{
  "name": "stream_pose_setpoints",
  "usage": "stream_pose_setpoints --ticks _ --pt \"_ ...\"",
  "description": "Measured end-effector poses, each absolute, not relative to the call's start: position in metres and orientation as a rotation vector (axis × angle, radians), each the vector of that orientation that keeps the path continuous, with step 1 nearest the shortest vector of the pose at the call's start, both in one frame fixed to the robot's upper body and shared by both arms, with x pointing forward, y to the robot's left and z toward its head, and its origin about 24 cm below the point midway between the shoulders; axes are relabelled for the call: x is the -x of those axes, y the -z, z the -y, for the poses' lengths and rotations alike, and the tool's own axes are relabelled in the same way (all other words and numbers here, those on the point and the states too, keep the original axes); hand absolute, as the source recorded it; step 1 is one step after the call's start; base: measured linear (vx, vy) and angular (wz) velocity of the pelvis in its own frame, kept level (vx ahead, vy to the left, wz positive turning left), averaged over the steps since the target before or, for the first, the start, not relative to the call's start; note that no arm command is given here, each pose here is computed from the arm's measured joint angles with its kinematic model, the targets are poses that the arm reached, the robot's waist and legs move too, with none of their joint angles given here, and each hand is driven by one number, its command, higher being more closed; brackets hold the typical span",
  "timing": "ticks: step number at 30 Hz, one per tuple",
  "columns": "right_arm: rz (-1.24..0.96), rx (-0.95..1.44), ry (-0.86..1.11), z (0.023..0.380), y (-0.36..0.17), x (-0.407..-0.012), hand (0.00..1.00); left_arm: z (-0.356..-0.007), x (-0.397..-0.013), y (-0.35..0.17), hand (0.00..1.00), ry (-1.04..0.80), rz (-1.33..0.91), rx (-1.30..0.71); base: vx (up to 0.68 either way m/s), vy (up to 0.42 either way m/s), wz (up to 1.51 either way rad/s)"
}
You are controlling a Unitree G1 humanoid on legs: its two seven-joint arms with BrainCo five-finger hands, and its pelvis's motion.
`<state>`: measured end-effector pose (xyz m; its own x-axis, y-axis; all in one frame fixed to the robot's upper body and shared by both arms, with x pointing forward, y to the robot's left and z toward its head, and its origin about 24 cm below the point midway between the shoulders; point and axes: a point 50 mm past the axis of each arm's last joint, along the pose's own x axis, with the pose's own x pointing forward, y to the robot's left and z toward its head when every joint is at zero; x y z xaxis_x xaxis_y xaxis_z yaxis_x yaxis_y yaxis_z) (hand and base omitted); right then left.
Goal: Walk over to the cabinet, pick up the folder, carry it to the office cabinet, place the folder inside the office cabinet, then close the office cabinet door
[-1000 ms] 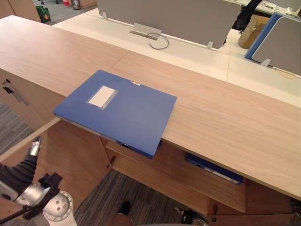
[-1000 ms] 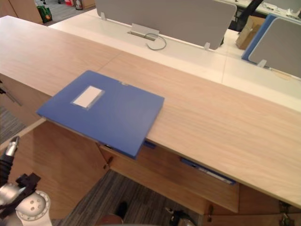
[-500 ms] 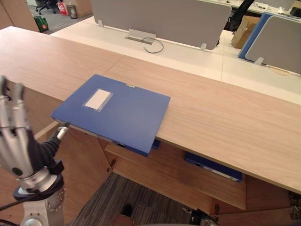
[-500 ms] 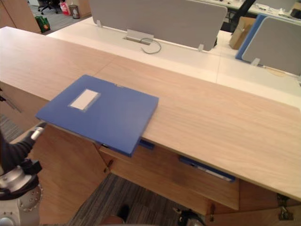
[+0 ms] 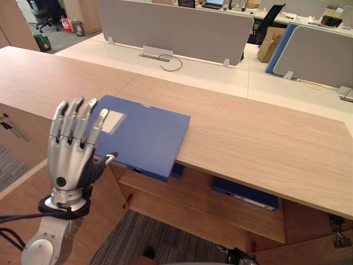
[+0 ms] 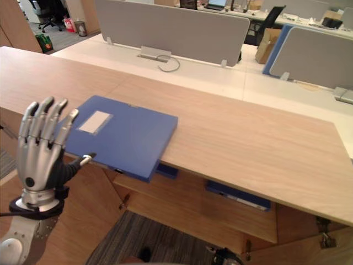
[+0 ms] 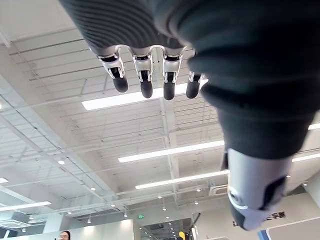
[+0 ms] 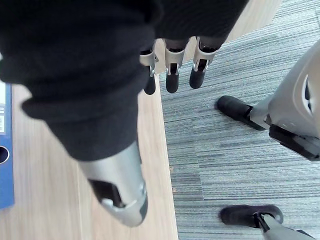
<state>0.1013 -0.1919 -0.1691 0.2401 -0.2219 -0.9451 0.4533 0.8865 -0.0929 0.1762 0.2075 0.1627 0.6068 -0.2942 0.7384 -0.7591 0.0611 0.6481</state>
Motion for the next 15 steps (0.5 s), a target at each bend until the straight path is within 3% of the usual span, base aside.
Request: stream_pose_setpoints --ticks 15 --pt "-1.240 -0.244 0.497 0.1961 0.1687 -0.1008 0.00 -0.2070 -0.1800 -0.1565 0.00 -0.316 0.921 -1.586 0.00 -0.002 -0.01"
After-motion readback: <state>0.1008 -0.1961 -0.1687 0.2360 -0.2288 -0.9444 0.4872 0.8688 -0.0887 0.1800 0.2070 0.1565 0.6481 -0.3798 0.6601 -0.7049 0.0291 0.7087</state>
